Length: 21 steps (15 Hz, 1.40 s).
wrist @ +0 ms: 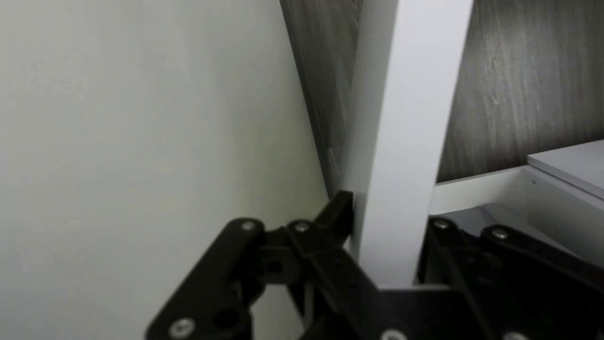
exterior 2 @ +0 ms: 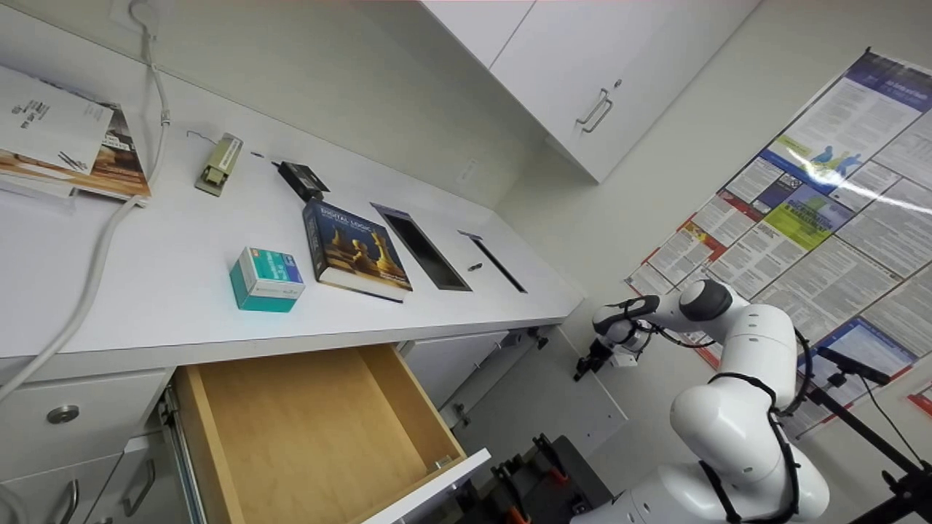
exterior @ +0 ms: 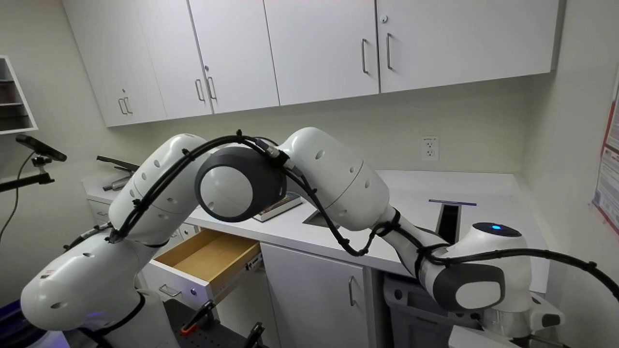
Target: Close the far right bottom cupboard door
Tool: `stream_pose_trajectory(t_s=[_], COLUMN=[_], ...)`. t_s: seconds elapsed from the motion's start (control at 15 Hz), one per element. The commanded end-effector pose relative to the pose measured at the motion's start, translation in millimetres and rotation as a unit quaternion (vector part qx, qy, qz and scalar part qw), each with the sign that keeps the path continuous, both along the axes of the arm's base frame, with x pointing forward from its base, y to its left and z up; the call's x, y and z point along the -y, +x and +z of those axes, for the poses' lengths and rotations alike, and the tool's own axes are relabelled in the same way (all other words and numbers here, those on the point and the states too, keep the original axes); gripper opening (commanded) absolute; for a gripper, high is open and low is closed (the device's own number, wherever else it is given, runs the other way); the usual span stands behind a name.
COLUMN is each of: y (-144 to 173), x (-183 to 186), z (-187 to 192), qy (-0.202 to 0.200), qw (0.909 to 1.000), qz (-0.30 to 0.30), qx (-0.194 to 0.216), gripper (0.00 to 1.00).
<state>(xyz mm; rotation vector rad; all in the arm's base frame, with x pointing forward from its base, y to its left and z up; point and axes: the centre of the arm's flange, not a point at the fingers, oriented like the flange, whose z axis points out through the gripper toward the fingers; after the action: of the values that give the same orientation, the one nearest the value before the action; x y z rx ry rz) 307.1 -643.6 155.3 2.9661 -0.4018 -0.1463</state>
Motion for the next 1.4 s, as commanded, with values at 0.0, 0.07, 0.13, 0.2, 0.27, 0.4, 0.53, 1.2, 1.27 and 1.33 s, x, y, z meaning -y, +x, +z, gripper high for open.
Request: stream_pose_trajectory(t_s=[0.0,0.07,0.13,0.2,0.27,0.4,0.53,1.2,1.27,1.33], y=[6,8,9,10,11,12,15,-46,-60,-71], x=[-42,-47,-52,-56,-59,-65,-77,-82,-73,-66], z=[25,27,28,31,33,39,60,184,187,189], qy=[0.044,0.042,0.04,0.036,0.031,0.022,0.023,0.001,0.0,-0.001], qw=[0.9988,0.9989,0.9991,0.9993,0.9994,0.9996,0.9996,0.9959,0.9924,0.9885], qz=[0.02,0.019,0.012,0.003,-0.008,-0.016,-0.003,0.057,0.073,0.089], qx=[0.001,0.006,0.007,0.012,0.013,0.011,0.013,-0.07,-0.099,-0.122], gripper=[0.07,0.07,0.07,0.07,0.07,0.55,0.69,1.0,1.0,1.0])
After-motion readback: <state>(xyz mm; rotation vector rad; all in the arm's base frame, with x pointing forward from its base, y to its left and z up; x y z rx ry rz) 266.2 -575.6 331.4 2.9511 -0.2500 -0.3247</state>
